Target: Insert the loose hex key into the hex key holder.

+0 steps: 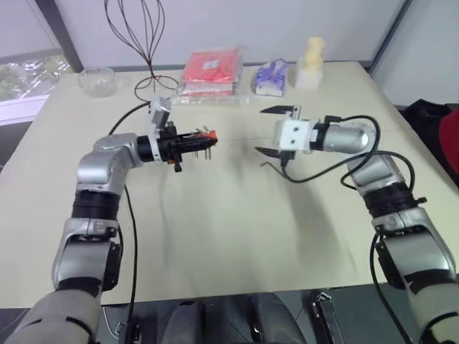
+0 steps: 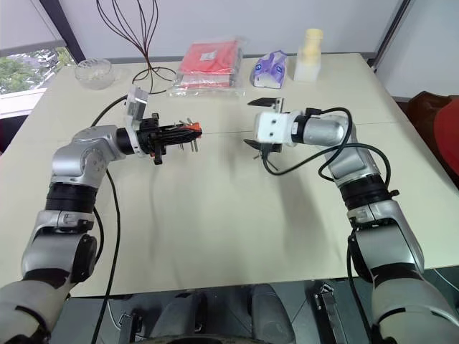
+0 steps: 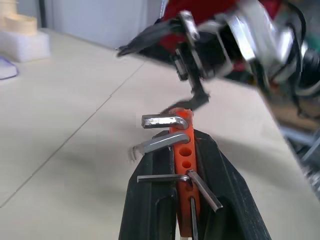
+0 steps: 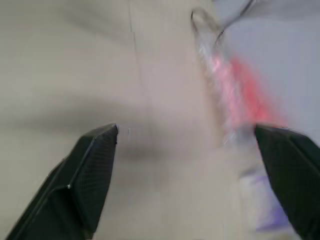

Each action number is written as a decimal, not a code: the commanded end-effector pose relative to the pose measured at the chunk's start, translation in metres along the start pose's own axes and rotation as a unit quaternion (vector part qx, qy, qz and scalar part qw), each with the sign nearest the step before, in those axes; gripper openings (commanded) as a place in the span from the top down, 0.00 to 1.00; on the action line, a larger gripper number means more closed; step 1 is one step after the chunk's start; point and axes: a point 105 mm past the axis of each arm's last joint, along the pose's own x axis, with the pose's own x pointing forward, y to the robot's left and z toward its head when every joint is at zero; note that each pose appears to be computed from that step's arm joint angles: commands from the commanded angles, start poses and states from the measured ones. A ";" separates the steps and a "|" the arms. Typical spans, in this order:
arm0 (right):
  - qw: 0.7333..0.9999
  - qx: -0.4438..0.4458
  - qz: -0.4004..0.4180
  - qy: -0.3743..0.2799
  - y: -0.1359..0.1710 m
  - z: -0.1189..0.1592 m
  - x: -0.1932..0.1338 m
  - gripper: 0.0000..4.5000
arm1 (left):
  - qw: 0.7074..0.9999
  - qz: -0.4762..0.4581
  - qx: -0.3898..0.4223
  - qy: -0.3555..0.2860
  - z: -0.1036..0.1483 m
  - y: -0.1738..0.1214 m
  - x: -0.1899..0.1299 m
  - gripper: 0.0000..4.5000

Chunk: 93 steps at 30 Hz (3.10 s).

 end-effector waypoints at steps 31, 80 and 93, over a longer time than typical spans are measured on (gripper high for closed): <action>0.954 0.223 0.027 0.196 0.039 -0.106 0.024 1.00 | 0.996 0.079 0.021 -0.016 -0.017 -0.014 0.008 1.00; 0.861 0.487 -0.038 0.137 0.044 -0.063 0.008 0.18 | 0.997 0.072 0.025 -0.020 -0.033 -0.012 0.032 1.00; 0.911 0.375 0.027 0.171 0.073 -0.061 0.033 0.58 | 0.995 0.090 0.027 -0.019 -0.038 -0.008 0.031 1.00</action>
